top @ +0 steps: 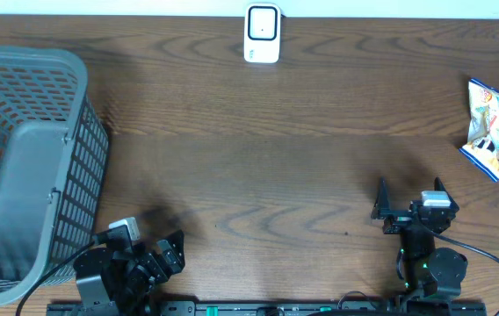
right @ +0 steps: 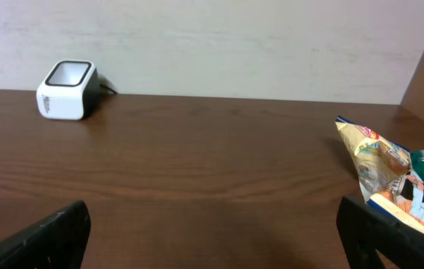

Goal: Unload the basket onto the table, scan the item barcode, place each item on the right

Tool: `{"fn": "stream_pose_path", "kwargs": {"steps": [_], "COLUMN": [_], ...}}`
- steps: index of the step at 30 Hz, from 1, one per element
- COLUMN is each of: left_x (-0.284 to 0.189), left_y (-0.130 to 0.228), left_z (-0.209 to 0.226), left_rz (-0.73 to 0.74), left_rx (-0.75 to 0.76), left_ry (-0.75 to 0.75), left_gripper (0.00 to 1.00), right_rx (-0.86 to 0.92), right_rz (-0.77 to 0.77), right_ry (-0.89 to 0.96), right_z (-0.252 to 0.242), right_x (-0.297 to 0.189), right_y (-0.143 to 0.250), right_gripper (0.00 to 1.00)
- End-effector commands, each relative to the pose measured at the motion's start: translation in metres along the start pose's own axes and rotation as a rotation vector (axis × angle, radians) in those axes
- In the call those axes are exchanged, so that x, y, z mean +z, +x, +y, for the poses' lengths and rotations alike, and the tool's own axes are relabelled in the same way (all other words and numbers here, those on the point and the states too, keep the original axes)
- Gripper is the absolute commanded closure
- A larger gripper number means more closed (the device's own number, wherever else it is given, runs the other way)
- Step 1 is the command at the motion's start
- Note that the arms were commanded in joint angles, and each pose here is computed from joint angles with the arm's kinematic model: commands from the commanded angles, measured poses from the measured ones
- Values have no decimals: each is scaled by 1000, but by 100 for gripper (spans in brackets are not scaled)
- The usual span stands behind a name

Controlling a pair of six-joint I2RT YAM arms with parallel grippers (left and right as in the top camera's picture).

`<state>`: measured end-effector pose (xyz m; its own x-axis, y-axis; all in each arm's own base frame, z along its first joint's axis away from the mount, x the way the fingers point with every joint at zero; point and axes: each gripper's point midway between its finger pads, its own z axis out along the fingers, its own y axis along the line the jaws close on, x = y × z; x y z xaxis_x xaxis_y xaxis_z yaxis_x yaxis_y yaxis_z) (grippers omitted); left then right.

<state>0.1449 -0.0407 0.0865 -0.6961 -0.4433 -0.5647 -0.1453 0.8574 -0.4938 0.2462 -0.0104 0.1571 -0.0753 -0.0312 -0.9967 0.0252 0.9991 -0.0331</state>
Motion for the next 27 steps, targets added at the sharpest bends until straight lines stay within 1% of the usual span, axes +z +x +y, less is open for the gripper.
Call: {"fn": "stream_pose_path", "kwargs": {"steps": [1,18,21,23,27], "left_x": [1,1,1,1,-5], "left_y": [10,10,9,0,-38], "left_z": [3,3,-2,-9,-35], "left_rz": [39,38,35,3,-159], "left_rx": [-2,2,1,-16,89], "left_ry": [-5,-9,18,48,147], "left_gripper": [1,2,2,2,2], "right_rx": [-4,-4,-4,-4,-4], "right_rz": [0,0,0,0,0], "right_ry": [22,22,22,22,22], "right_z": [-4,-4,-4,-4,-4], "right_x": [0,0,0,0,0], "right_y": [0,0,0,0,0], "right_gripper": [1,1,1,1,1]}}
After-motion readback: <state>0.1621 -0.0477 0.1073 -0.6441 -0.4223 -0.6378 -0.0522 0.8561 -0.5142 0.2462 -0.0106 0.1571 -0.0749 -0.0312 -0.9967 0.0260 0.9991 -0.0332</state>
